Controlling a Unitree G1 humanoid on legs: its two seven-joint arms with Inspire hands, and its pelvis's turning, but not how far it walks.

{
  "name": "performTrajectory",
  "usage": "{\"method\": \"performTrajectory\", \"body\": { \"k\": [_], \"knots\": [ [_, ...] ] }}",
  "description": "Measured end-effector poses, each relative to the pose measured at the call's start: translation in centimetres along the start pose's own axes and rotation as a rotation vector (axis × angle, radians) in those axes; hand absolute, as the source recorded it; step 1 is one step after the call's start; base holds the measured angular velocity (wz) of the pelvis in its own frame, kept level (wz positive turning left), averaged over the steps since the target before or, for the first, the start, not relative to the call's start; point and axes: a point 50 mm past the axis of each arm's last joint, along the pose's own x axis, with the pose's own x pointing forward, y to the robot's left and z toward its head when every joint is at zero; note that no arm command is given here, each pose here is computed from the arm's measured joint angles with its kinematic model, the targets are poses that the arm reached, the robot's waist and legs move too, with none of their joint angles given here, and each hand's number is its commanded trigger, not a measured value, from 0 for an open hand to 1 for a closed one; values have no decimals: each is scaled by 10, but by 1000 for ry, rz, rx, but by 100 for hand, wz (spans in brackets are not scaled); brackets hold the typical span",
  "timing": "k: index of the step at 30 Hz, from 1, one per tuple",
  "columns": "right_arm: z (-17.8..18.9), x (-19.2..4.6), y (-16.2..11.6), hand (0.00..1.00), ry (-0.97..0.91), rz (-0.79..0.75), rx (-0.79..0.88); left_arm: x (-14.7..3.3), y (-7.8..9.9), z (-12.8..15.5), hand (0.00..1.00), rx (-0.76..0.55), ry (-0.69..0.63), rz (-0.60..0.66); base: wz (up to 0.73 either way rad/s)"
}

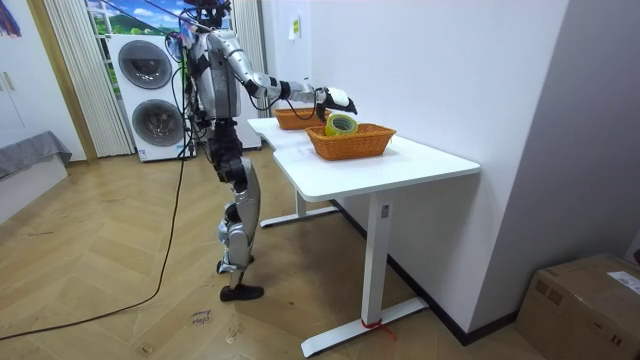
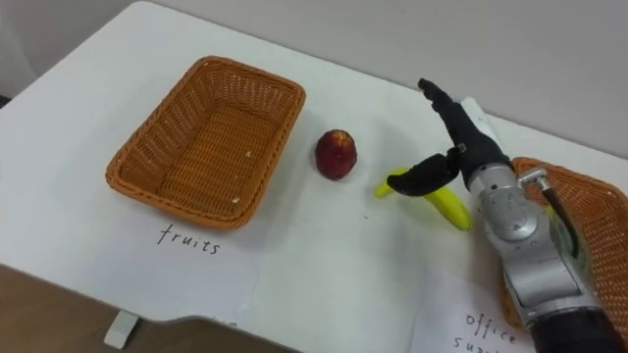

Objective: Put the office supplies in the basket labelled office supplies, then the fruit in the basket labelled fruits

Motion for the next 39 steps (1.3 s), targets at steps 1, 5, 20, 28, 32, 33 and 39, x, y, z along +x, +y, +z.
{"method": "performTrajectory", "body": {
  "k": [1,5,20,28,32,33,39],
  "knots": [
    [0,0,0,0,0,0,0,0,1,0,0,1,0,1,14],
    [-2,0,-2,0,9,2,-6,1,2,1,0,2,2,3,10],
    [-12,-3,6,0,54,155,-132,3,5,5,0,3,1,8,1],
    [-17,-5,4,0,91,222,-169,3,7,4,0,6,6,9,0],
    [-26,-6,6,0,133,262,-170,3,7,4,0,6,7,8,0],
    [-26,-6,6,0,138,275,-177,3,7,3,0,6,11,5,0],
    [-34,-8,8,0,200,332,-230,3,7,2,0,9,27,-29,1]
  ]
}}
